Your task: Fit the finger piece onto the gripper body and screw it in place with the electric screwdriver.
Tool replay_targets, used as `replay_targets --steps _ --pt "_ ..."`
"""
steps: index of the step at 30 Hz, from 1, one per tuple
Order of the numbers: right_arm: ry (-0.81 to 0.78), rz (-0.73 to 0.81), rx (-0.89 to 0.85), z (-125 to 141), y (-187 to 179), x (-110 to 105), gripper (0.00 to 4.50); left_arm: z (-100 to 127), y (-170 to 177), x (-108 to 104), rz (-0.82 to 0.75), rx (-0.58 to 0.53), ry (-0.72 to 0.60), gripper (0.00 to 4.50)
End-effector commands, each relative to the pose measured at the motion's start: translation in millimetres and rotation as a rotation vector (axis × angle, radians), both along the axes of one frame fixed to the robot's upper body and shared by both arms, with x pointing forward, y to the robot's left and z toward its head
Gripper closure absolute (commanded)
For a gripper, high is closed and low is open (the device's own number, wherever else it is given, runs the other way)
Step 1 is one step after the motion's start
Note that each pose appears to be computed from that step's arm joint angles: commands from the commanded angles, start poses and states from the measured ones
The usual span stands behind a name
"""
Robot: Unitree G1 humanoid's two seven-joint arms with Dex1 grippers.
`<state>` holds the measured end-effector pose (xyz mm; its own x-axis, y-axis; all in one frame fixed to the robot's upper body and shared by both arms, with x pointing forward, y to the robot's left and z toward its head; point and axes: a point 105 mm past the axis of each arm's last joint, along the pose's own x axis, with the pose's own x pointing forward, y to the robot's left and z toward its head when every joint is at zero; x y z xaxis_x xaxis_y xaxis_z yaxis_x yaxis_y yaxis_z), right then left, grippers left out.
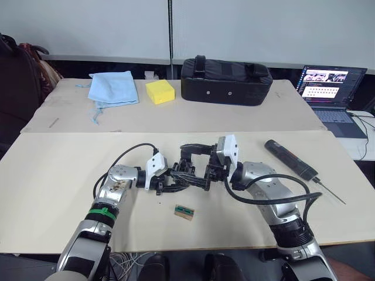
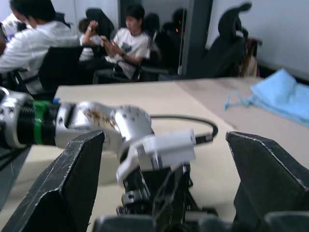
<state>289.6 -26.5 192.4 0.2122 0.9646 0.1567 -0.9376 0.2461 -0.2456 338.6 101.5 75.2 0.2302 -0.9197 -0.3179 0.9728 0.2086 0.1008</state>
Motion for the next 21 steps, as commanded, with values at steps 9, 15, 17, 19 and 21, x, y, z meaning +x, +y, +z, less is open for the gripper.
replay_targets --steps 9,15,17,19,21 --pt "-0.102 -0.005 0.057 33 -31 -24 0.0 14 67 -2 0.099 0.016 -0.018 0.03" --pt "-0.09 -0.322 -0.006 25 -109 -28 0.0 56 103 -20 0.091 -0.075 -0.066 0.03" --pt "-0.052 -0.496 -0.005 19 -150 -35 0.0 78 102 -32 0.043 -0.122 -0.129 0.03" --pt "-0.033 -0.629 -0.03 12 -182 -46 0.0 90 97 -46 -0.023 -0.148 -0.144 0.03" --pt "-0.027 -0.746 -0.109 1 -214 -62 0.0 93 98 -56 -0.06 -0.12 -0.113 0.03"
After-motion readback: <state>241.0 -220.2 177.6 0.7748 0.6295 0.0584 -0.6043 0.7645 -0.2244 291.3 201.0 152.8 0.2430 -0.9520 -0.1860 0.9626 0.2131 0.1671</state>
